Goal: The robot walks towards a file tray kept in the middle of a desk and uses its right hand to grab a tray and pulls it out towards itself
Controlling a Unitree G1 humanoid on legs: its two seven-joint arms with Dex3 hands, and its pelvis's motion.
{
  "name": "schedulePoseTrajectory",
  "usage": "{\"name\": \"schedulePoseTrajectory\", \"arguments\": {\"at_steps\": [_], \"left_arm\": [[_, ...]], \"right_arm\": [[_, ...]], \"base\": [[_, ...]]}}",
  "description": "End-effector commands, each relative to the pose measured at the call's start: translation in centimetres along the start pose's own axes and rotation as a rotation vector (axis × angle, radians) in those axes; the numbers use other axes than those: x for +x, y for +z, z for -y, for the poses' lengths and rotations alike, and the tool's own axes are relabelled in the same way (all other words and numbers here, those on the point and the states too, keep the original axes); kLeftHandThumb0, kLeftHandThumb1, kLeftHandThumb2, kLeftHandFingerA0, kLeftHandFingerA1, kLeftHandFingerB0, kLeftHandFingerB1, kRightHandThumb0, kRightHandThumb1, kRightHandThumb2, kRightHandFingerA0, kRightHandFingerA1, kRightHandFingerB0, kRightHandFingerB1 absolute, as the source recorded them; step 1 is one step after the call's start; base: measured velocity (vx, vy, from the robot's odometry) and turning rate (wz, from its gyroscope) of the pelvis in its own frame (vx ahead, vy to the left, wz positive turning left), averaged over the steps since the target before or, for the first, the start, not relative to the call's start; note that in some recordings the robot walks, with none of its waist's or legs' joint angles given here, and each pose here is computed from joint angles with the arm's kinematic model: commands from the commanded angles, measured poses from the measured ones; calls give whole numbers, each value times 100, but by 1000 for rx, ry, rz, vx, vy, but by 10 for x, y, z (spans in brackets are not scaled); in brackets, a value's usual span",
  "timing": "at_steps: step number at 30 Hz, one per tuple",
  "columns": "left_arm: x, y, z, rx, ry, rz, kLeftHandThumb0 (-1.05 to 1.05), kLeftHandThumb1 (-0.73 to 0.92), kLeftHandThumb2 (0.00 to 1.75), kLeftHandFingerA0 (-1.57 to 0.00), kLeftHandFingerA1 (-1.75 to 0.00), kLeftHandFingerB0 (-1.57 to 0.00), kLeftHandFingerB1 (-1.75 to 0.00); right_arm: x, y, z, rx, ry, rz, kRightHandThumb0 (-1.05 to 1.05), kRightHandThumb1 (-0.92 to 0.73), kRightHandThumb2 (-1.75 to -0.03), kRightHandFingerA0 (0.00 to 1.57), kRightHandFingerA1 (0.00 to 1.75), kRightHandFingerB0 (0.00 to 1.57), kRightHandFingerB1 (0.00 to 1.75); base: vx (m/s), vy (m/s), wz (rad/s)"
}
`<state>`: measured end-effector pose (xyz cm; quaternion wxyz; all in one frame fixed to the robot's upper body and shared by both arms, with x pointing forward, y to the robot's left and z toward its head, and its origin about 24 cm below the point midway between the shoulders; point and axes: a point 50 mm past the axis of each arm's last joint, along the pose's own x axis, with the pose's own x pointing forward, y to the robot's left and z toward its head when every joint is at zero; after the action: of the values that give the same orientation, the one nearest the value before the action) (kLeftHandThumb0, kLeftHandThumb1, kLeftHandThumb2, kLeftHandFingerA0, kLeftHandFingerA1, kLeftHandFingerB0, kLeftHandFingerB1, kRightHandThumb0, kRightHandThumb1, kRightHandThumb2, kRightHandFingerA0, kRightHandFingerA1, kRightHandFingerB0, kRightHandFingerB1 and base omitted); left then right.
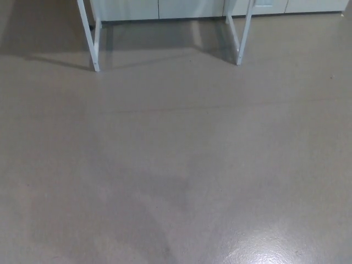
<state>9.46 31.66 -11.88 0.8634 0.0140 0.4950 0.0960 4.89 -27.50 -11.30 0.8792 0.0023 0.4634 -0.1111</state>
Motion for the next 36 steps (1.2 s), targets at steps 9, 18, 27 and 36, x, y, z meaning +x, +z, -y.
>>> {"name": "schedulePoseTrajectory", "arguments": {"at_steps": [9,18,27,36], "left_arm": [[-8,-1,-20,-114,-93,68,-4,18,93,-35,-69,-19,-59],[-8,1,-20,-133,-87,87,-2,21,95,-32,-68,-20,-60],[-8,1,-21,-148,-66,101,-1,21,100,-27,-80,-21,-62],[-9,0,-23,-121,-54,100,-3,21,103,-30,-77,-23,-62]], "right_arm": [[-11,-7,10,156,43,89,-18,-39,-86,41,65,12,50],[-11,-8,8,144,37,91,-18,-40,-87,41,65,13,51],[-12,-8,6,137,43,101,-20,-40,-87,32,62,13,51],[-12,-13,5,136,65,90,-18,-42,-88,26,59,11,51]], "base": [[0,0,0],[0,0,0],[19,1,0],[-11,23,9]]}}
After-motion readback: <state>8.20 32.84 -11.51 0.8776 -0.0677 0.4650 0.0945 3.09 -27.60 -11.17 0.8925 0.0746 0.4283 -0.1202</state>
